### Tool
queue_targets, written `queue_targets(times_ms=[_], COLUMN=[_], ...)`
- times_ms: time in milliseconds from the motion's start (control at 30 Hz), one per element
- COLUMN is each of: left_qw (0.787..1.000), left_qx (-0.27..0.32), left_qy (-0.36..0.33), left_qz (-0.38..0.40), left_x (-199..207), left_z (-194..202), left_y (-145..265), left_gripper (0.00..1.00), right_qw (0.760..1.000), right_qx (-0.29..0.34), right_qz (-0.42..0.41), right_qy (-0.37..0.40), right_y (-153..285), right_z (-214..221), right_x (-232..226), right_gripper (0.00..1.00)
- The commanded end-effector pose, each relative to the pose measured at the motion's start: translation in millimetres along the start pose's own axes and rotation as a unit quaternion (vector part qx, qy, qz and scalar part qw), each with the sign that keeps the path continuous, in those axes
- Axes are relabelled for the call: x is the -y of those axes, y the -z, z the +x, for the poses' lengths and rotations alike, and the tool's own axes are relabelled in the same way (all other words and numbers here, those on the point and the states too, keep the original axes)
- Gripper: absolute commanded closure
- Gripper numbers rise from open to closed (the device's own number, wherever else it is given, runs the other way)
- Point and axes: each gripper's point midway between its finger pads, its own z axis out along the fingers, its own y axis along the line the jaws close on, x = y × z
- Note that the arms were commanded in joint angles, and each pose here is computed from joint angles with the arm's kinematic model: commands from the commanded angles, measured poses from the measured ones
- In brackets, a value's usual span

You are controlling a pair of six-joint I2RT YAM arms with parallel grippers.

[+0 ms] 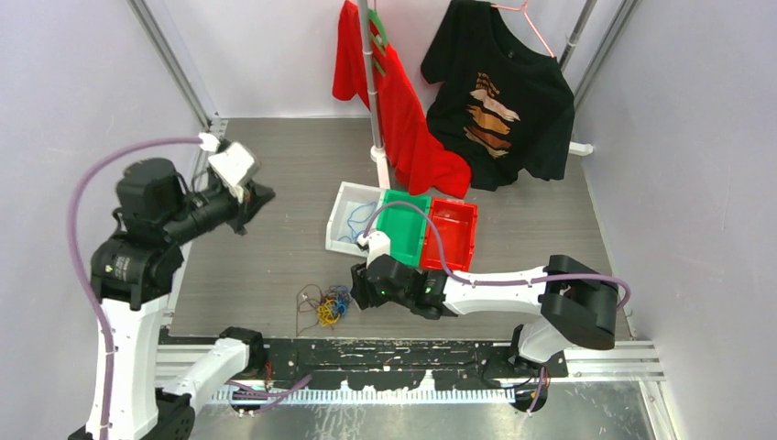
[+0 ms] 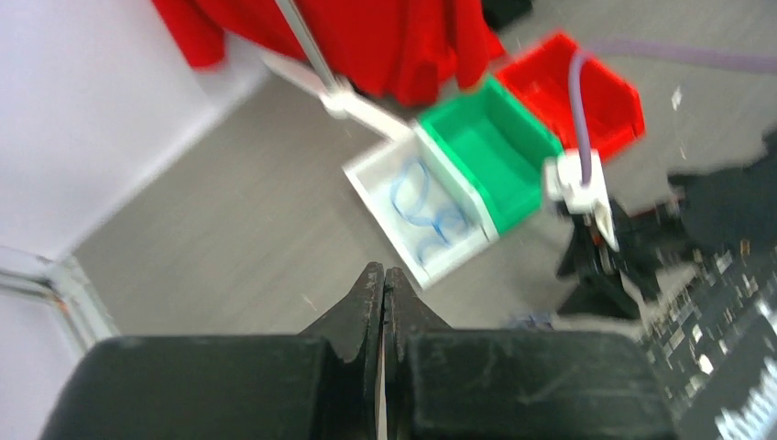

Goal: Untangle the cables

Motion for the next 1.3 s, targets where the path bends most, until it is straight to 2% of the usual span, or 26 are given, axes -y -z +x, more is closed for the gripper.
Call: queue_targets(times_ms=[0,133,267,400,600,700,833,967,1100,1267], left_qw=[0.993,0.964,0.93,0.894,0.851,0.848,0.846,0.819,0.803,0.76], left_qx=[-0.087,-0.181,-0.232,-0.263,-0.274,-0.264,-0.21,-0.185,-0.162,-0.174], left_qy=[0.007,0.01,0.007,-0.068,-0.151,-0.17,-0.231,-0.289,-0.349,-0.407], left_qz=[0.082,0.193,0.285,0.357,0.422,0.426,0.433,0.459,0.455,0.476], left_x=[34,72,101,133,163,166,174,188,194,193], left_z=[81,156,195,222,249,260,267,281,293,324], left_y=[-12,-12,-13,-18,-29,-42,-55,-56,-70,-63], left_gripper=[1.0,0.84,0.64,0.55,0.54,0.59,0.6,0.61,0.62,0.65], right_qw=[1.0,1.0,0.998,0.996,0.987,0.978,0.971,0.963,0.96,0.958], right_qx=[0.029,0.013,-0.019,-0.041,-0.051,-0.07,-0.096,-0.127,-0.137,-0.143], right_qz=[-0.006,-0.014,-0.034,-0.039,-0.075,-0.104,-0.134,-0.16,-0.163,-0.158], right_qy=[-0.006,-0.009,-0.042,-0.071,-0.13,-0.166,-0.176,-0.176,-0.182,-0.191], right_y=[10,15,12,6,0,-10,-19,-25,-30,-32], right_z=[-27,-25,-15,-11,-15,-15,-8,1,4,6], right_x=[-12,-16,-20,-21,-14,-11,-16,-23,-18,-10], right_gripper=[0.48,0.48,0.49,0.47,0.43,0.42,0.44,0.45,0.46,0.45])
